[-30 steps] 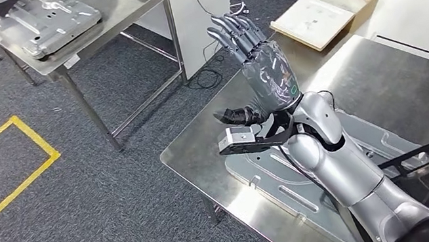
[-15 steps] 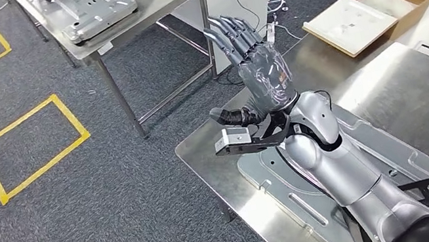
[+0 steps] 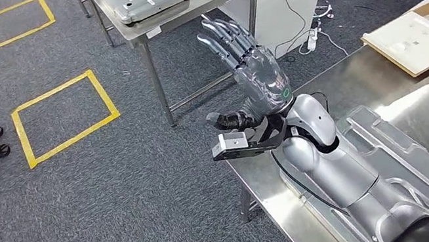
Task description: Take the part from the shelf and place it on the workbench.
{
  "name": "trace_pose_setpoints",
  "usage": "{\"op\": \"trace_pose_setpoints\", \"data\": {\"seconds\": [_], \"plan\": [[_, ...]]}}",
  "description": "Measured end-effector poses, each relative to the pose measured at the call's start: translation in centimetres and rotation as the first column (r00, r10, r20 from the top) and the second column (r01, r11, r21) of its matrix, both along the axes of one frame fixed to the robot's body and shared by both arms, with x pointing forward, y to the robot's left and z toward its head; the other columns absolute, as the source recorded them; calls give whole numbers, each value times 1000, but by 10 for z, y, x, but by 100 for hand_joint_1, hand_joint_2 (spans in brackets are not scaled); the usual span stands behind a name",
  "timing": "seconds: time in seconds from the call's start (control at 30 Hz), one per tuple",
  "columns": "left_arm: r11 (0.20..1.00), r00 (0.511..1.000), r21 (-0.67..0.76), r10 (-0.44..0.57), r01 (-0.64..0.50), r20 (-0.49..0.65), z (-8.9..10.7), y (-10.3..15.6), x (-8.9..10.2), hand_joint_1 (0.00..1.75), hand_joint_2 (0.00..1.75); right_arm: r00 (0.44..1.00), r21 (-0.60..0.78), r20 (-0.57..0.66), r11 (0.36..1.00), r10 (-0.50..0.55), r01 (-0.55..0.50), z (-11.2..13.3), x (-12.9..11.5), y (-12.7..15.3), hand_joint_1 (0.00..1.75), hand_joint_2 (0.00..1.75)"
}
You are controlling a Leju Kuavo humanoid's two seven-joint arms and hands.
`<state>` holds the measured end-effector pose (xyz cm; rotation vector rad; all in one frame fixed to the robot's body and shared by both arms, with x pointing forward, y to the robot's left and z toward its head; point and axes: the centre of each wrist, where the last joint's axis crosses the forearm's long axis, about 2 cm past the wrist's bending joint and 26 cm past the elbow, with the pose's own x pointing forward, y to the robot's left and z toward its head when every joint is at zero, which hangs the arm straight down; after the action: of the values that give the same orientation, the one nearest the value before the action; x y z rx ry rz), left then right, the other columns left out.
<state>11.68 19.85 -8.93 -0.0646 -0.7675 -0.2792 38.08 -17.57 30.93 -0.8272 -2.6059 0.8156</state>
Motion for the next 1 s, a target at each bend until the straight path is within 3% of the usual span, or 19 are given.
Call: {"op": "trace_pose_setpoints", "data": {"seconds": [1.0], "plan": [[1000, 1000, 0, 0, 0, 5, 1, 0, 2, 0, 0, 1000, -32, 10, 999, 7, -6, 2, 0, 4, 0, 0]]}}
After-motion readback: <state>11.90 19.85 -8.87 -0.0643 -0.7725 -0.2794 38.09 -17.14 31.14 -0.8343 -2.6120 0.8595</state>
